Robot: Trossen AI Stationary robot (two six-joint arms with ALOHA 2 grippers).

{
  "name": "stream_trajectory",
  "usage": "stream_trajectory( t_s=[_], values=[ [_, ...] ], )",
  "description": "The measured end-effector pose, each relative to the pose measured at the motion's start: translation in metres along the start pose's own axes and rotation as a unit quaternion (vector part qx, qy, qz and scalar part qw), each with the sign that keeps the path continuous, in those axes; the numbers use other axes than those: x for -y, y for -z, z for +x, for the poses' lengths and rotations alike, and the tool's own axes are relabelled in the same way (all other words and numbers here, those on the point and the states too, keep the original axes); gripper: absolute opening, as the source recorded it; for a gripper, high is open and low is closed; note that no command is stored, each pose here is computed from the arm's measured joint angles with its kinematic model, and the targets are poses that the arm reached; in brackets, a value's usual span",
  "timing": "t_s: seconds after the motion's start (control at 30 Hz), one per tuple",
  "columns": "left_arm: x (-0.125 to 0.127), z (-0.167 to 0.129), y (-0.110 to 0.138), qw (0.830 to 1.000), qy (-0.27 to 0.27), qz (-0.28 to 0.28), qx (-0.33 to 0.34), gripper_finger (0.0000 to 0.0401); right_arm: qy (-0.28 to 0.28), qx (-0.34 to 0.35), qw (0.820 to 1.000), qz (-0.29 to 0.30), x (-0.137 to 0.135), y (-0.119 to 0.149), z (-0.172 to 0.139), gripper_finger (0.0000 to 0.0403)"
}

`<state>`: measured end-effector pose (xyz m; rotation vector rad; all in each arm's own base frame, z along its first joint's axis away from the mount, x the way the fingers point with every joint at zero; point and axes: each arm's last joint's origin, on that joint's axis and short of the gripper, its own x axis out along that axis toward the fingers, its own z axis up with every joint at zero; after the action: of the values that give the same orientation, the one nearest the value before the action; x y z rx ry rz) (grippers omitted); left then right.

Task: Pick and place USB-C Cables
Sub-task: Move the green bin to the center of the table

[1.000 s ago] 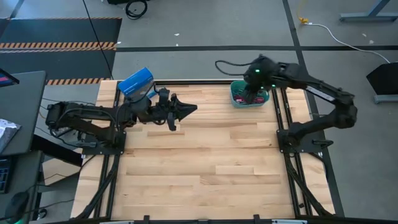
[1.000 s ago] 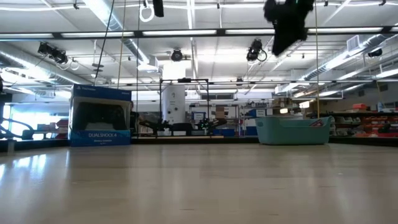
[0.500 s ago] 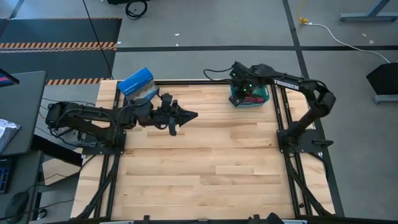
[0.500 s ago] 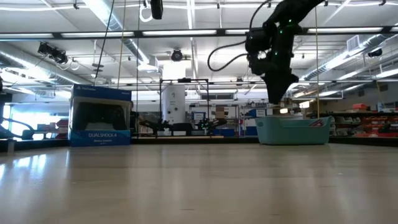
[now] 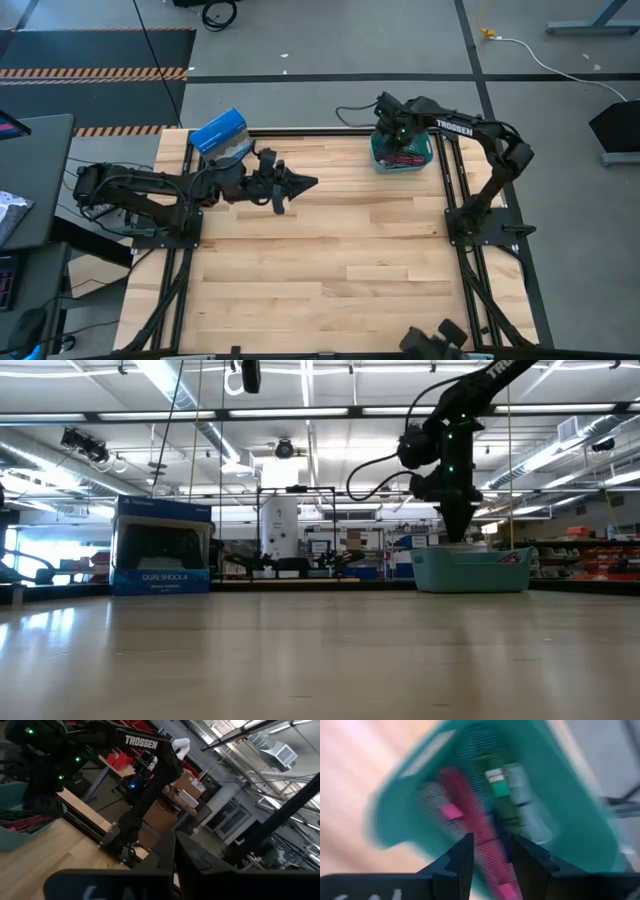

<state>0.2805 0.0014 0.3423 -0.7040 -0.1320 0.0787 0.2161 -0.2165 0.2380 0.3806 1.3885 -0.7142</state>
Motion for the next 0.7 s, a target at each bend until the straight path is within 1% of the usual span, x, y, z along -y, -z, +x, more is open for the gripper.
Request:
stream_trajectory(
  t_s=[0.03,0.1,0.2,0.27,0.33,0.47,0.7],
  values=[
    [0.000,0.000,0.000,1.000,-0.003,0.000,0.003,0.0011,0.016,0.007,1.000,0.007,0.006,-0.002,0.001,0.0132],
    [0.000,0.000,0.000,1.000,-0.007,0.002,0.006,0.0009,0.029,0.026,0.999,0.030,0.019,-0.005,0.003,0.0132],
    [0.000,0.000,-0.001,1.000,-0.008,0.002,0.007,0.0010,0.029,0.037,0.997,0.063,0.036,-0.005,0.005,0.0132],
    [0.000,0.000,0.000,1.000,-0.008,-0.004,0.007,0.0013,0.021,0.036,0.997,0.071,0.044,-0.003,0.006,0.0132],
    [0.000,0.000,0.000,1.000,-0.007,-0.010,0.007,0.0014,0.016,0.036,0.998,0.051,0.049,-0.002,0.007,0.0132],
    [0.001,0.000,0.000,1.000,-0.005,-0.015,0.006,0.0013,0.029,0.031,0.999,-0.017,0.055,0.000,0.008,0.0132],
    [0.003,0.000,0.002,1.000,-0.002,-0.022,0.003,0.0014,0.049,0.037,0.996,-0.069,0.062,-0.002,0.008,0.0133]
  ],
)
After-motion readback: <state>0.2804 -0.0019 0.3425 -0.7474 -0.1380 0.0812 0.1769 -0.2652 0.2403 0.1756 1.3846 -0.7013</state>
